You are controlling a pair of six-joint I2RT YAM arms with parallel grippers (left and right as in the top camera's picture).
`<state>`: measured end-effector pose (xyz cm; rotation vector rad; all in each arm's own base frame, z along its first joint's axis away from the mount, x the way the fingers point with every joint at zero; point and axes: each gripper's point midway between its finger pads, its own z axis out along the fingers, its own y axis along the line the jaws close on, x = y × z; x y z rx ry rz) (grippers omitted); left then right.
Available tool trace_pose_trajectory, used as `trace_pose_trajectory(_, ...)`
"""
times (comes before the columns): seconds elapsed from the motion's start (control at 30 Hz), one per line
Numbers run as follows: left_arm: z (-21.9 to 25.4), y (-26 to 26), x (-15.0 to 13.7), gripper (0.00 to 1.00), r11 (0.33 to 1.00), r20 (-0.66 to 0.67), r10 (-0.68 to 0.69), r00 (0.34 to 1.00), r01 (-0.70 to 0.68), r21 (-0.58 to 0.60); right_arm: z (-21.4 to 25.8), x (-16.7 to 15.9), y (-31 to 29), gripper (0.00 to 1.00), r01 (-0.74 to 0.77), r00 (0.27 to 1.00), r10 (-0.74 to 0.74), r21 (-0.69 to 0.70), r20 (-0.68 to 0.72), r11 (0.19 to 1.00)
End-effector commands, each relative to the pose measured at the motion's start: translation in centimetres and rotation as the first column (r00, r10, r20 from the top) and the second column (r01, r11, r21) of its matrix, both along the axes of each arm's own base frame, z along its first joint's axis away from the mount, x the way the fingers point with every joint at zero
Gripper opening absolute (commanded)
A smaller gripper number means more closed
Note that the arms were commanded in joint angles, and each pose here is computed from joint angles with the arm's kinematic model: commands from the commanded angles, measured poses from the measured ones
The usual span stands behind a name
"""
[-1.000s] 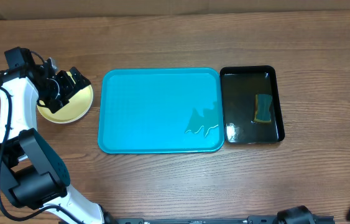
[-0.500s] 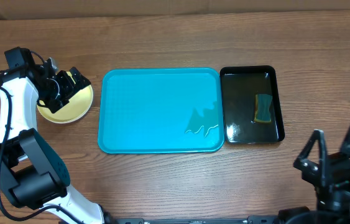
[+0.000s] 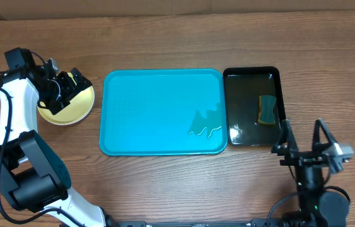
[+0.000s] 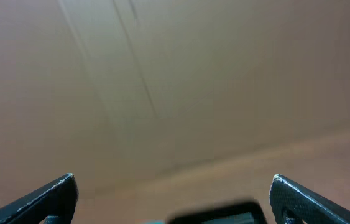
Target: Clean dirty plates on tray and stack at the side
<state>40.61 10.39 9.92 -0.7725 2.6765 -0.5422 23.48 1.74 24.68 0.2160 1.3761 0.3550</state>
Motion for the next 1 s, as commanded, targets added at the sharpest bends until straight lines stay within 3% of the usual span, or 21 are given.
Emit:
trace_pose_trajectory(0.0, 0.1, 0.2, 0.4, 1.0, 1.0, 0.011, -0.02, 1.0, 0.02, 0.015, -1.5, 0.3, -0.4, 1.0, 0.022, 0.999, -0.023, -0.006, -0.039, 1.0)
trace_pose_trajectory(0.3, 0.1, 0.2, 0.4, 1.0, 1.0, 0.01, -0.02, 1.0, 0.02, 0.014, -8.1, 0.7, -0.9, 1.0, 0.05, 0.961, -0.058, -0.037, -0.269, 0.998)
trace_pose_trajectory(0.97, 0.1, 0.2, 0.4, 1.0, 1.0, 0.01, -0.02, 1.0, 0.02, 0.014, -8.0, 0.7, -0.4, 1.0, 0.02, 0.964, -0.028, -0.034, -0.265, 0.999)
